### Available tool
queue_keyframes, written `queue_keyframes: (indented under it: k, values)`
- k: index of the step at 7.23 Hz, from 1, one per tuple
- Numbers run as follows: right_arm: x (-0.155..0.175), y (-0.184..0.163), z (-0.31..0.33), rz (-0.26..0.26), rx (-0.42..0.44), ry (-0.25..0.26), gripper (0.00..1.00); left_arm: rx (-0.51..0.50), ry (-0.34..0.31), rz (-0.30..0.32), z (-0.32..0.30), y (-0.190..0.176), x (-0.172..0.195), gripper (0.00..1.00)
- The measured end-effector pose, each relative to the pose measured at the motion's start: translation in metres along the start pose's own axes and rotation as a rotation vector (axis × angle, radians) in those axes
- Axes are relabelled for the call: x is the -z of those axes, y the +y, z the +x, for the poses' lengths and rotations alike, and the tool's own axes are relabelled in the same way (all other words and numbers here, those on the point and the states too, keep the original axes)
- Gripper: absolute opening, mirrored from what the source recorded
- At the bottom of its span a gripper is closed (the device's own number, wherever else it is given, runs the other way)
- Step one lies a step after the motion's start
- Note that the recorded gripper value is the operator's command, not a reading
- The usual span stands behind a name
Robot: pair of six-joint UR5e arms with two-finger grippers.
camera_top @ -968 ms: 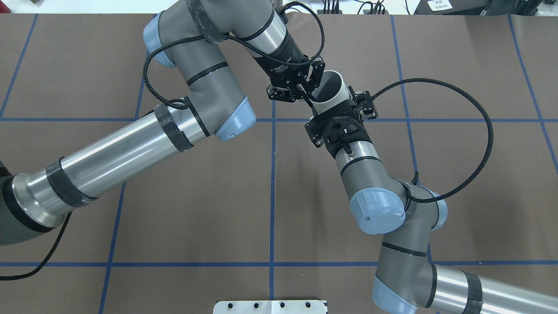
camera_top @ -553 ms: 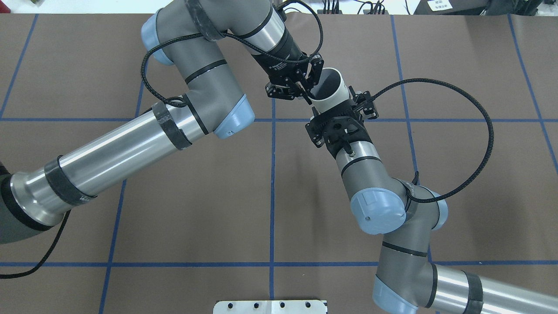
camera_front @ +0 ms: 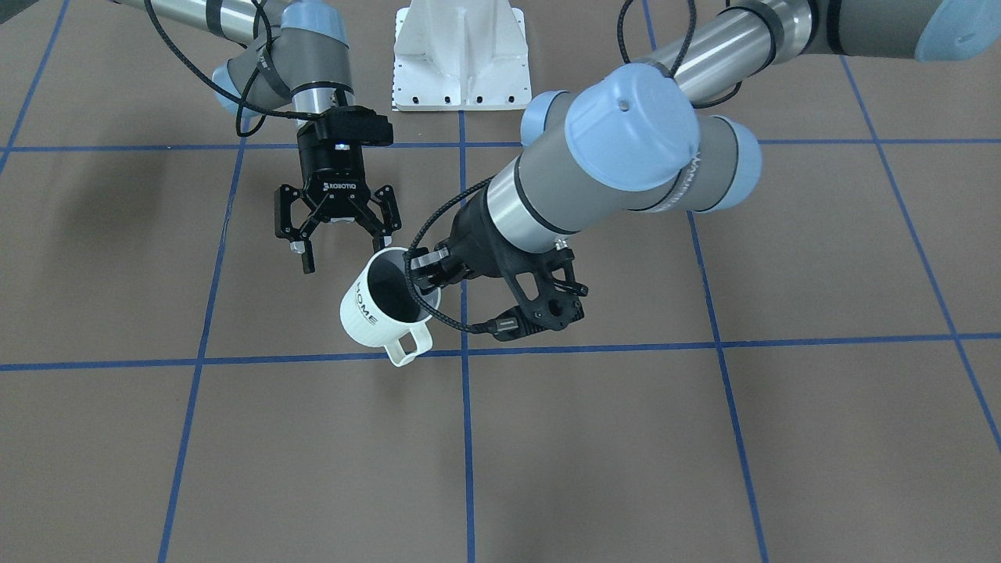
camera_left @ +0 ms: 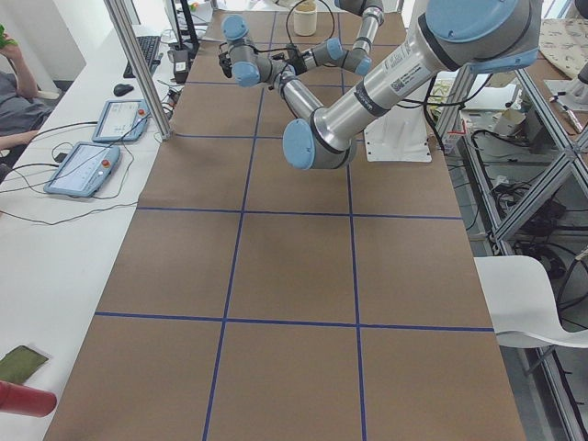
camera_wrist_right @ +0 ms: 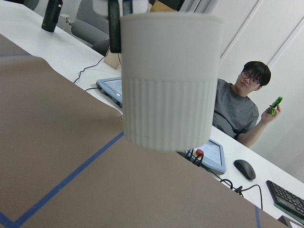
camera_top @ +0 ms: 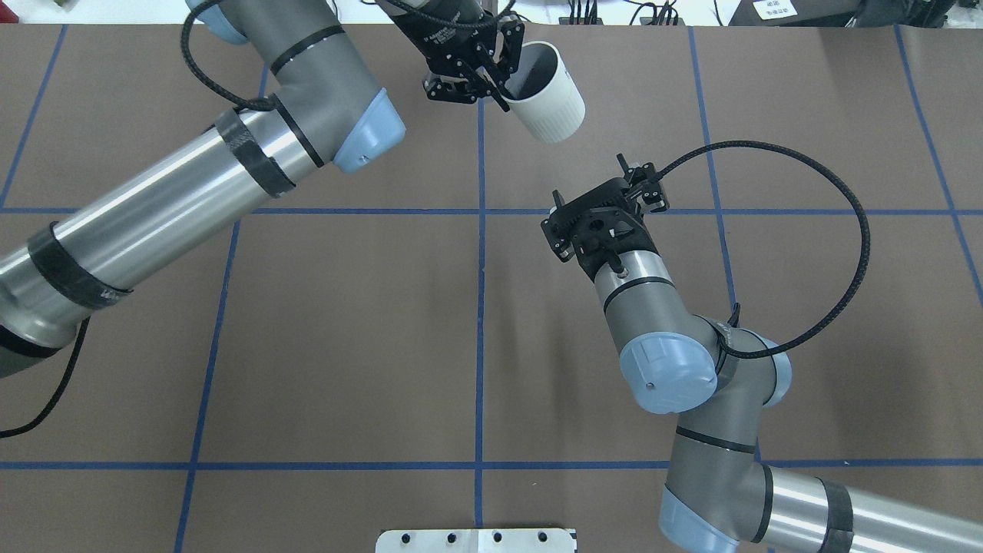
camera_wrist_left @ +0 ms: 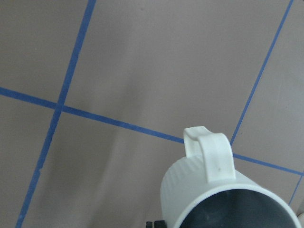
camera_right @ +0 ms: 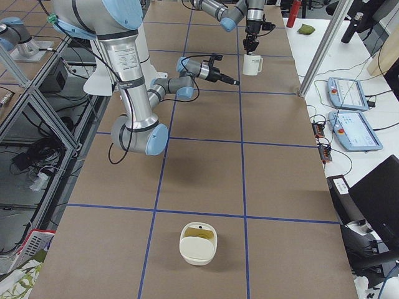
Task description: Left arm hands cup to right arm to dump lemon
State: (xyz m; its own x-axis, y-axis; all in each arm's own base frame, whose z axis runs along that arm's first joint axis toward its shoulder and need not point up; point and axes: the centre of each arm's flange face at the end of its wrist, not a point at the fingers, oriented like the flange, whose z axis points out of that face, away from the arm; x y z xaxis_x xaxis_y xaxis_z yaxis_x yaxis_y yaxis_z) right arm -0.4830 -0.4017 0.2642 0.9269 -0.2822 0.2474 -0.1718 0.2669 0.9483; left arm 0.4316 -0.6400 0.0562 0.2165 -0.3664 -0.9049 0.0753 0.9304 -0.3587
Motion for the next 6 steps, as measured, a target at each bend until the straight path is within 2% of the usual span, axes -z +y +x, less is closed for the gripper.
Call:
queue_keyframes:
  k: [2,3,4,6]
  values:
    - [-0.006,-0.002,0.006,-0.011,-0.001,-0.005,1.0,0.021,-0.004,0.048,-0.029,-0.05,0.043,0.0]
    - [-0.018,-0.004,0.021,-0.037,0.003,-0.01,1.0,0.012,-0.016,0.082,-0.056,-0.079,0.064,0.0]
    - [-0.038,-0.005,0.048,-0.089,0.015,-0.008,1.0,-0.007,-0.026,0.127,-0.08,-0.108,0.092,0.0]
    - [-0.084,-0.008,0.125,-0.248,0.024,-0.01,1.0,-0.096,-0.09,0.248,-0.112,-0.159,0.158,0.0]
